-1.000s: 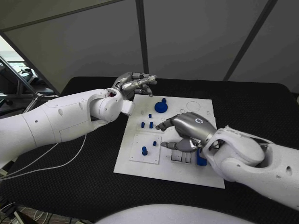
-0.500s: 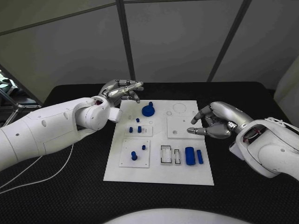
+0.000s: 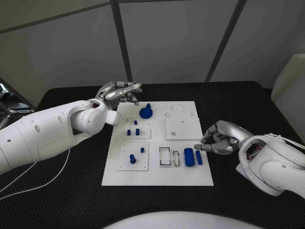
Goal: Assemble the parts on the task board
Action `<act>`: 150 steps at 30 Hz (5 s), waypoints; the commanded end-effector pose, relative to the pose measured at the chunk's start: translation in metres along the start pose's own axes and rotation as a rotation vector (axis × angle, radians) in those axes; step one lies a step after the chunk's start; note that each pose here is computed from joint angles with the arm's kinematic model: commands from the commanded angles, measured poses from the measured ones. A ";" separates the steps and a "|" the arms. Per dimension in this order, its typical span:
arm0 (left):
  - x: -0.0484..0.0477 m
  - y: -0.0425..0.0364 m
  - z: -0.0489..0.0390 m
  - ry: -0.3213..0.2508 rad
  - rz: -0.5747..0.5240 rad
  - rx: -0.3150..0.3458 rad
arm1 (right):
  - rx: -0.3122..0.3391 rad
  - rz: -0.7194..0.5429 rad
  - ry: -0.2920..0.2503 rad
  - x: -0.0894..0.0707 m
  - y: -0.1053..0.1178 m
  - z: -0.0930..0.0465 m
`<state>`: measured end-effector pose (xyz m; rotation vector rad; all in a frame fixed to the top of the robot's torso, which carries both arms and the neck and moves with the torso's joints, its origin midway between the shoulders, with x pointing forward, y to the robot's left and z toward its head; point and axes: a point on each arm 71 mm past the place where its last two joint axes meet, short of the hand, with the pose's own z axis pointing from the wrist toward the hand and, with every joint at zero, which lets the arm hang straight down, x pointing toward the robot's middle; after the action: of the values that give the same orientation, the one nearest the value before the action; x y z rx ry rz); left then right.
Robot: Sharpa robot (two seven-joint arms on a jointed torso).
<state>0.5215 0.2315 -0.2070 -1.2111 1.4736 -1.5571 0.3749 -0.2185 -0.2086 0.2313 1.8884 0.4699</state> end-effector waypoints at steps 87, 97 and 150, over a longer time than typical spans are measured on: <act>0.0027 0.0024 -0.0019 0.056 -0.014 -0.031 | -0.036 0.125 -0.022 0.047 0.031 -0.001; 0.0052 0.0032 -0.0011 0.063 -0.016 -0.032 | -0.057 0.166 0.007 0.052 0.042 -0.001; 0.0056 0.0028 -0.0034 0.071 -0.017 -0.042 | -0.085 0.106 0.079 0.072 0.065 0.021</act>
<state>0.5164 0.2282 -0.2100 -1.2147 1.5449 -1.5885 0.3657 -0.1297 -0.2511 0.2898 1.9539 0.6230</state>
